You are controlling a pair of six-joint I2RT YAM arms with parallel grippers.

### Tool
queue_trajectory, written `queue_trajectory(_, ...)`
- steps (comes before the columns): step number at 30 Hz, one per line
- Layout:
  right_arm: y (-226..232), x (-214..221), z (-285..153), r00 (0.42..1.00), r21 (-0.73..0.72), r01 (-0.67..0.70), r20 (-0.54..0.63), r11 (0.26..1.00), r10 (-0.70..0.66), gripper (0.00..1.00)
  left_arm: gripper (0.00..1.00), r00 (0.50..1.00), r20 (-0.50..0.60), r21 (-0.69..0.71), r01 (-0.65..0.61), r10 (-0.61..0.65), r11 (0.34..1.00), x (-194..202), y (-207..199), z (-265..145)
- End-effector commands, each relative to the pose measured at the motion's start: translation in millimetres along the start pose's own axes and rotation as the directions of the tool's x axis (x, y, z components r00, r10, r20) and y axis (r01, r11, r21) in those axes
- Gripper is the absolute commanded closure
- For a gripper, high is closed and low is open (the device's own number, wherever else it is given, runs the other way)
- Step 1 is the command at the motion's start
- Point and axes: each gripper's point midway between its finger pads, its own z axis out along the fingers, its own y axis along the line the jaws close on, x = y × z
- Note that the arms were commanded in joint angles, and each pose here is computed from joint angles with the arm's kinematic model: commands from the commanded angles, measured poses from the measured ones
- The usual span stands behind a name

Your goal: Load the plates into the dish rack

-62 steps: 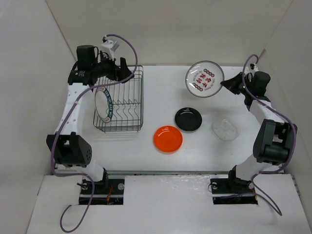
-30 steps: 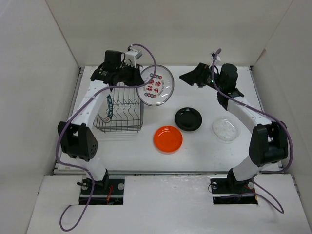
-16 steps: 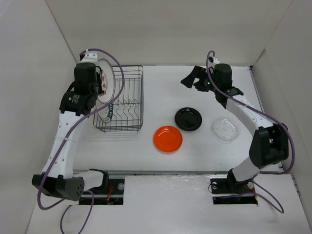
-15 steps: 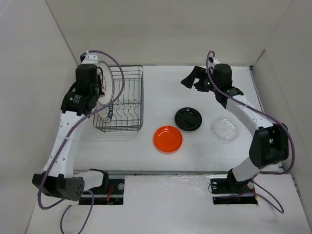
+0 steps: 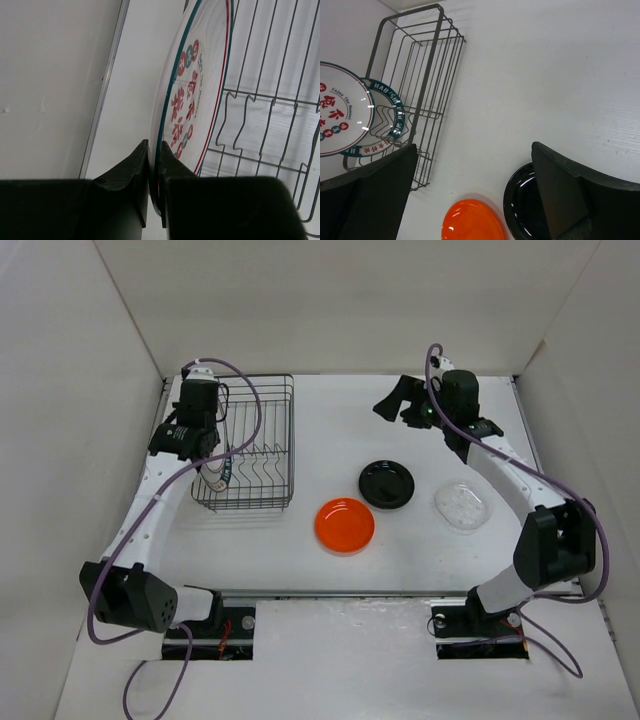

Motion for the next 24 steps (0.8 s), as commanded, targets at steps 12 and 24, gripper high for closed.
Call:
queue_trajectory(12,-42,-13,-38,0.992,0.110,0.117,0.038,0.987,-0.122,0.00,1.00,1.000,-0.008,-0.029,0.014,-0.014,0.999,16,-15,31)
queue_trajectory(24,-110,77,-23,0.962,0.170,0.127,-0.262,0.977,-0.080,0.12,0.60,0.997,-0.069,0.060,-0.018,0.023,0.998,41,-35,35)
